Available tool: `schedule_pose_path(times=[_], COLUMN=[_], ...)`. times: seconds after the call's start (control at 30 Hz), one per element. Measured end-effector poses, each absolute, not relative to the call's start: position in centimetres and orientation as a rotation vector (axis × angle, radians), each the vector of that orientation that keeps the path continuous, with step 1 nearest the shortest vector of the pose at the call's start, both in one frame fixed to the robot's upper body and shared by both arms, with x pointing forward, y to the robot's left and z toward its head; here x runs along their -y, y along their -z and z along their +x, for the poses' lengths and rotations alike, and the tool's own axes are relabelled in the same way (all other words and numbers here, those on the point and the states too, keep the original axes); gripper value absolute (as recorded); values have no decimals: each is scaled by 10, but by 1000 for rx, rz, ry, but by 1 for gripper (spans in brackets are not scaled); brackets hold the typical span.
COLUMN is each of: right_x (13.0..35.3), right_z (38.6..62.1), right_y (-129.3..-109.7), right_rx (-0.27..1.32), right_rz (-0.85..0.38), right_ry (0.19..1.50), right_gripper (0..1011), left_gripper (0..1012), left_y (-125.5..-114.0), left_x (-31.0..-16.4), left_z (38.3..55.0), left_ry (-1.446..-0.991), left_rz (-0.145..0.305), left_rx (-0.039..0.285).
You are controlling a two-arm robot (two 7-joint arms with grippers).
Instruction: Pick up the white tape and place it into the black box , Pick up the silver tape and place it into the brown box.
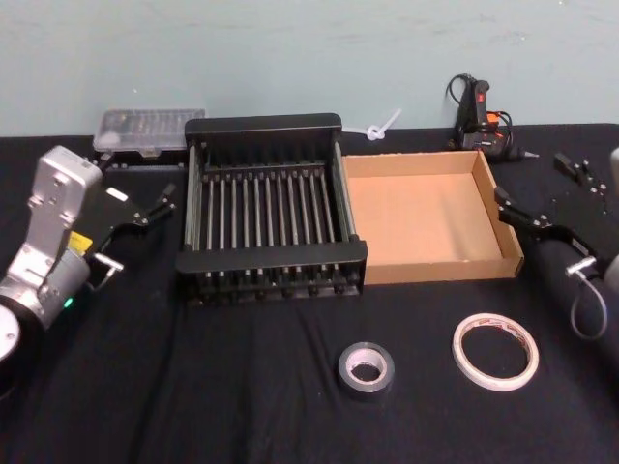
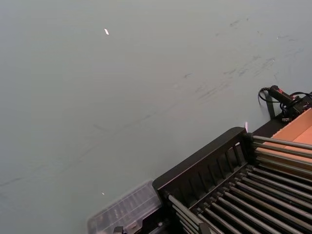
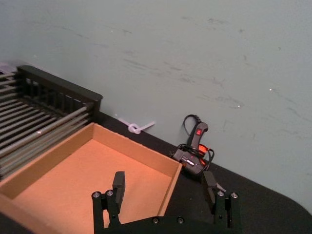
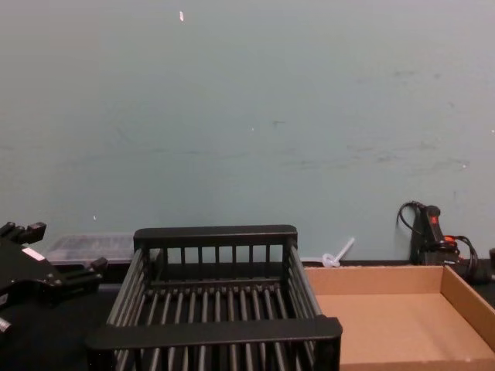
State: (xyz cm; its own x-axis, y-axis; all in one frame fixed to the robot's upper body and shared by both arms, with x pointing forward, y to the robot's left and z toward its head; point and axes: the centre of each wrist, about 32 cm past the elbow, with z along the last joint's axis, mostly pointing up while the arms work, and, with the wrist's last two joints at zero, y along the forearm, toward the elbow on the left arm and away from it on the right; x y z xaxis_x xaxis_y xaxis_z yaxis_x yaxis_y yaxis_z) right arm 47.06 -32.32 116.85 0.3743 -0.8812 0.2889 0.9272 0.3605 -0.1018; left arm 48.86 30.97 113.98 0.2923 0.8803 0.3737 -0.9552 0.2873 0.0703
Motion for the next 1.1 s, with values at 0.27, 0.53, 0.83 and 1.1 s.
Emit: schedule_pose_path(times=[0.27, 0.53, 0.83, 1.1], right_x=[331, 334, 337, 338], right_z=[450, 431, 412, 406], right_y=[-1183, -1189, -1183, -1175], right_rx=[112, 33, -45, -100], right_rz=[-260, -296, -361, -420], right_ry=[1113, 1078, 1033, 1003], right_gripper=[1002, 1002, 1002, 1002], left_gripper=[1001, 1002, 1001, 1001], left_y=[-1140, -1140, -1140, -1140], left_x=[-310, -310, -310, -310], left_z=[489, 489, 489, 489], left_ry=[-1248, -1248, -1248, -1248], left_rz=[304, 305, 305, 304], left_rx=[285, 285, 285, 285])
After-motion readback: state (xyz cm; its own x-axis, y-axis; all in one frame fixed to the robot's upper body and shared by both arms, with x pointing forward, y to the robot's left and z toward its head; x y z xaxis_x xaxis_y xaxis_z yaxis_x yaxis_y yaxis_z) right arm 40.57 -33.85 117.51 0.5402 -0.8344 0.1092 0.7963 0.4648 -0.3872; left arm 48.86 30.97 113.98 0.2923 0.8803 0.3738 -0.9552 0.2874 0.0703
